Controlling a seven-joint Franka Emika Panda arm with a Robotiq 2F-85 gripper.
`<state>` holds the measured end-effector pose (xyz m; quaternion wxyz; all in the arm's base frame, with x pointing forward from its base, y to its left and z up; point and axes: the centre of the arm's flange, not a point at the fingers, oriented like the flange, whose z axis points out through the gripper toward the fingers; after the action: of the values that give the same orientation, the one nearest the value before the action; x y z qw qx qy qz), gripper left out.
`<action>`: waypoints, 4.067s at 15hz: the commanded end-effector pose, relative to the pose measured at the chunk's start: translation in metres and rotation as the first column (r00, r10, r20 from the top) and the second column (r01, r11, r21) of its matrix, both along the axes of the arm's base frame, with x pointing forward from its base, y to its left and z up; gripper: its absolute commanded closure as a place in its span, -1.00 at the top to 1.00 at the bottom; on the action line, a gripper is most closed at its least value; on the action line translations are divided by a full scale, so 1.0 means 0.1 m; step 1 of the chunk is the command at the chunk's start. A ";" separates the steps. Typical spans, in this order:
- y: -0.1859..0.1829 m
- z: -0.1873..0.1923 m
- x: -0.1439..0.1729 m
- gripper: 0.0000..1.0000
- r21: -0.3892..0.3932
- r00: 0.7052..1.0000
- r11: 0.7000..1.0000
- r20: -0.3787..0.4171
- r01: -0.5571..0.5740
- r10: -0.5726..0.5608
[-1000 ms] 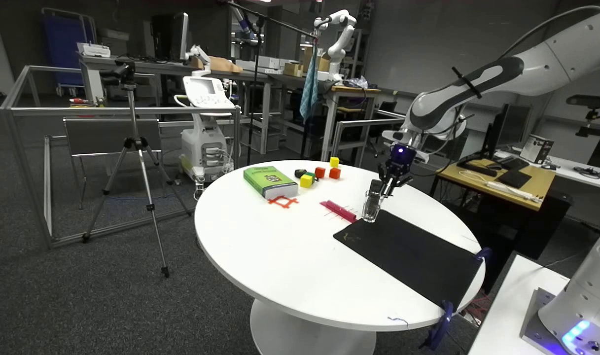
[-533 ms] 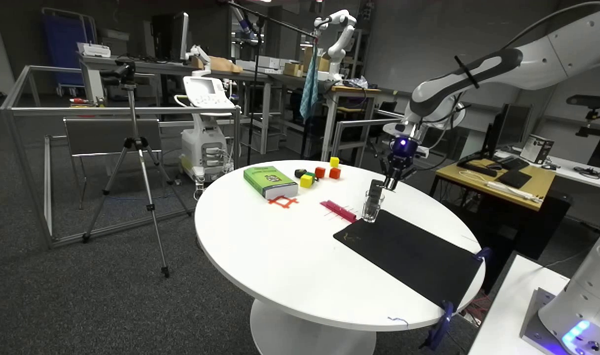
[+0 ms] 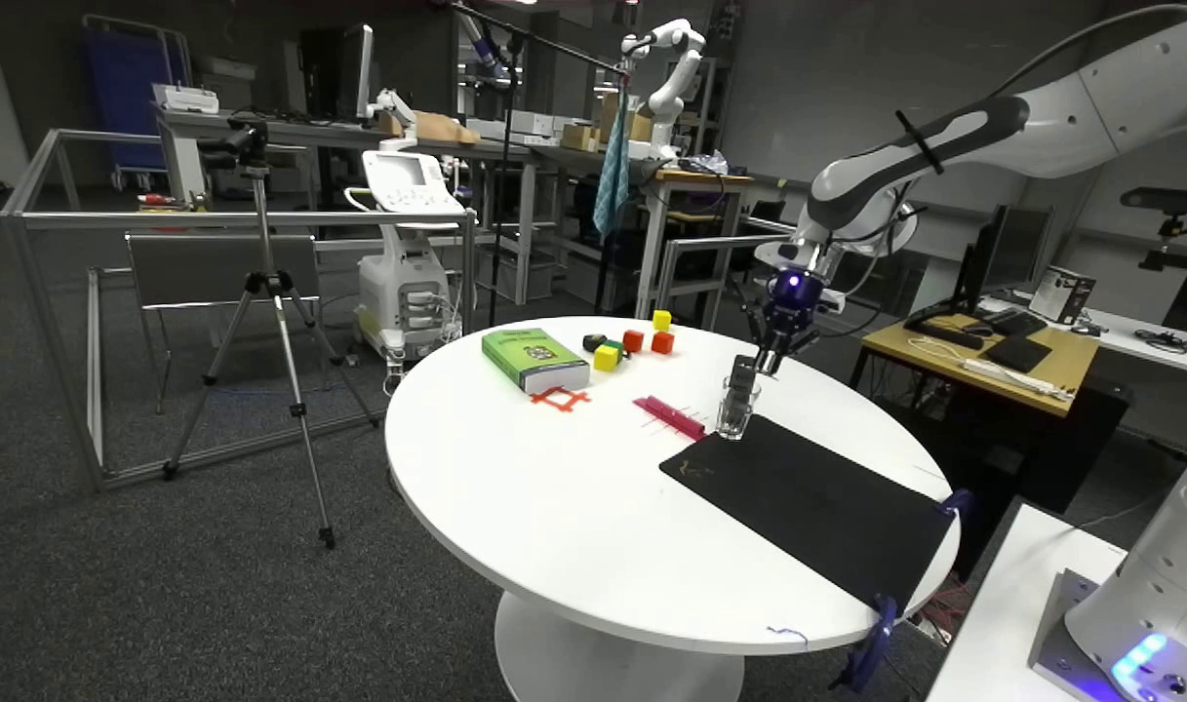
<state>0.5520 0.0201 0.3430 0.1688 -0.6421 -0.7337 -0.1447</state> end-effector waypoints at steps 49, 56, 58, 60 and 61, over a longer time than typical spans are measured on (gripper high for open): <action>-1.14 -0.58 0.83 -0.92 0.392 0.944 0.879 -0.284 0.273 -0.166; -1.18 -0.54 0.90 -0.92 0.402 0.951 0.878 -0.262 0.260 -0.162; -1.20 -0.52 0.94 -0.92 0.404 0.955 0.881 -0.253 0.247 -0.152; -1.20 -0.52 0.99 -0.92 0.416 0.959 0.878 -0.246 0.236 -0.141; -1.21 -0.53 1.03 -0.92 0.426 0.960 0.874 -0.241 0.234 -0.140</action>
<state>0.6410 -0.0935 0.2844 0.3604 -0.6840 -0.5832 -0.2494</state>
